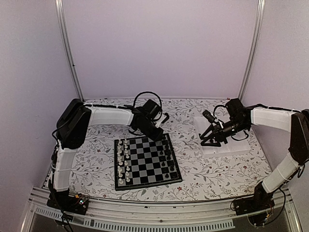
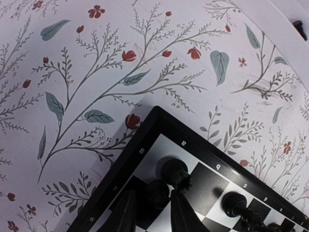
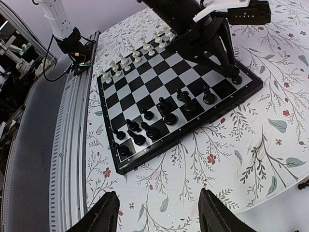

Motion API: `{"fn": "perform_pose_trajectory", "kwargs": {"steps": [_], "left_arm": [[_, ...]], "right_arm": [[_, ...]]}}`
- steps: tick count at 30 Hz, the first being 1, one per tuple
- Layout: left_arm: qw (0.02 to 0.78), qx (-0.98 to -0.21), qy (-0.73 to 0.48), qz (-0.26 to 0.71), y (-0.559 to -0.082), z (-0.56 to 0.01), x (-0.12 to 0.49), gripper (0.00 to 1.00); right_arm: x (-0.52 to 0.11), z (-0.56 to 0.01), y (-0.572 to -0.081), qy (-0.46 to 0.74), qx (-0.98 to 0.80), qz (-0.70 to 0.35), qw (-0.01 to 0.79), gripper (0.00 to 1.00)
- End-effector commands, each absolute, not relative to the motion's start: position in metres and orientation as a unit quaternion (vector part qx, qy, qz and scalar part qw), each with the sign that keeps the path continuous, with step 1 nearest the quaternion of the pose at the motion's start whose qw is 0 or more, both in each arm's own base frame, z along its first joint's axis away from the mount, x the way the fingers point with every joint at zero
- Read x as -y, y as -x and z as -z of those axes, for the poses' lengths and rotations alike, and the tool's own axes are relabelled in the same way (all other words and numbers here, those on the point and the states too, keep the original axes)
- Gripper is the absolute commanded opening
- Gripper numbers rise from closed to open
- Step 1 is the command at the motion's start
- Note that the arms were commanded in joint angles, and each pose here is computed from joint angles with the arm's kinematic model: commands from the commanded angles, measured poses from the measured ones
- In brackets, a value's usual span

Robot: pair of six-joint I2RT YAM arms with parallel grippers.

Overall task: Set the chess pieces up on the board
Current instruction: Place the chess piece on the chessboard.

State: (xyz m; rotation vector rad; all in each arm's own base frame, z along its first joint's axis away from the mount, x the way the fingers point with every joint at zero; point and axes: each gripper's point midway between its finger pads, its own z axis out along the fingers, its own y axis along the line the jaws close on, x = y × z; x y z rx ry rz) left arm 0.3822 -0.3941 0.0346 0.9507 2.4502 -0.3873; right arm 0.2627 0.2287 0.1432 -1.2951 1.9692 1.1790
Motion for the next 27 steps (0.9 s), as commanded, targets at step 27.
{"fn": "perform_pose_trajectory", "kwargs": {"steps": [27], "left_arm": [[0.247,-0.902,-0.331,0.128,-0.392,-0.034,0.372,0.14]], "right_arm": [[-0.232,-0.148,-0.266,0.478,-0.713,-0.449,0.248,0.59]]}}
